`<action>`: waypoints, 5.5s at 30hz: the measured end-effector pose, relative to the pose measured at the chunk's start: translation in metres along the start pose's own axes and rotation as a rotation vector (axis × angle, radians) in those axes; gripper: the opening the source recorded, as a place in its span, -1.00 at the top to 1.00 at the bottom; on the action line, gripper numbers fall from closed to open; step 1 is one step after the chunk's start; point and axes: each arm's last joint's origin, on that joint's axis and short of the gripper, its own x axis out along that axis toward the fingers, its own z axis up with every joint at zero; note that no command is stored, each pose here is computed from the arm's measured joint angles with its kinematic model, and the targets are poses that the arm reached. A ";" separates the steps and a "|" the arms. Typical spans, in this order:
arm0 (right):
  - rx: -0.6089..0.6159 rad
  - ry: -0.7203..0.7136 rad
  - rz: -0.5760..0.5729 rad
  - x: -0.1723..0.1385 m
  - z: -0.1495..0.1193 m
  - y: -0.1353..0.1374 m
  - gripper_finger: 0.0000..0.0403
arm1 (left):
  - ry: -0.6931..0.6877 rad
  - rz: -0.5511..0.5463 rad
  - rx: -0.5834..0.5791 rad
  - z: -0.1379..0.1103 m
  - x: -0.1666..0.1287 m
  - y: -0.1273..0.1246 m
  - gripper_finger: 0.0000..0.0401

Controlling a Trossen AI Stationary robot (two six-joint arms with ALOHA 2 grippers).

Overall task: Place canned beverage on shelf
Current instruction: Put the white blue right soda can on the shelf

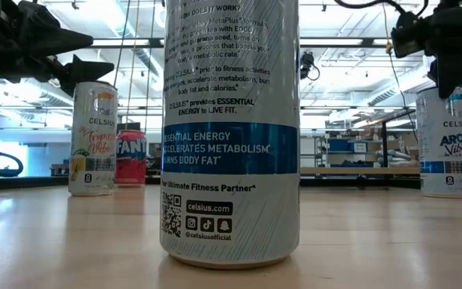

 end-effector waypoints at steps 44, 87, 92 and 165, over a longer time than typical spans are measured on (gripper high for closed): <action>-0.023 -0.078 -0.091 -0.052 0.065 -0.025 -0.33 | 0.001 0.001 0.011 0.000 0.000 0.000 -0.56; -0.124 -0.144 -0.064 -0.024 0.301 -0.071 -0.34 | 0.045 0.007 0.046 -0.004 0.000 0.001 -0.56; -0.151 -0.182 -0.065 -0.018 0.310 -0.070 -0.34 | 0.045 0.007 0.045 -0.004 0.000 0.001 -0.56; -0.245 -0.172 -0.032 0.015 0.325 -0.058 -0.59 | 0.067 0.010 0.045 -0.006 0.000 0.001 -0.56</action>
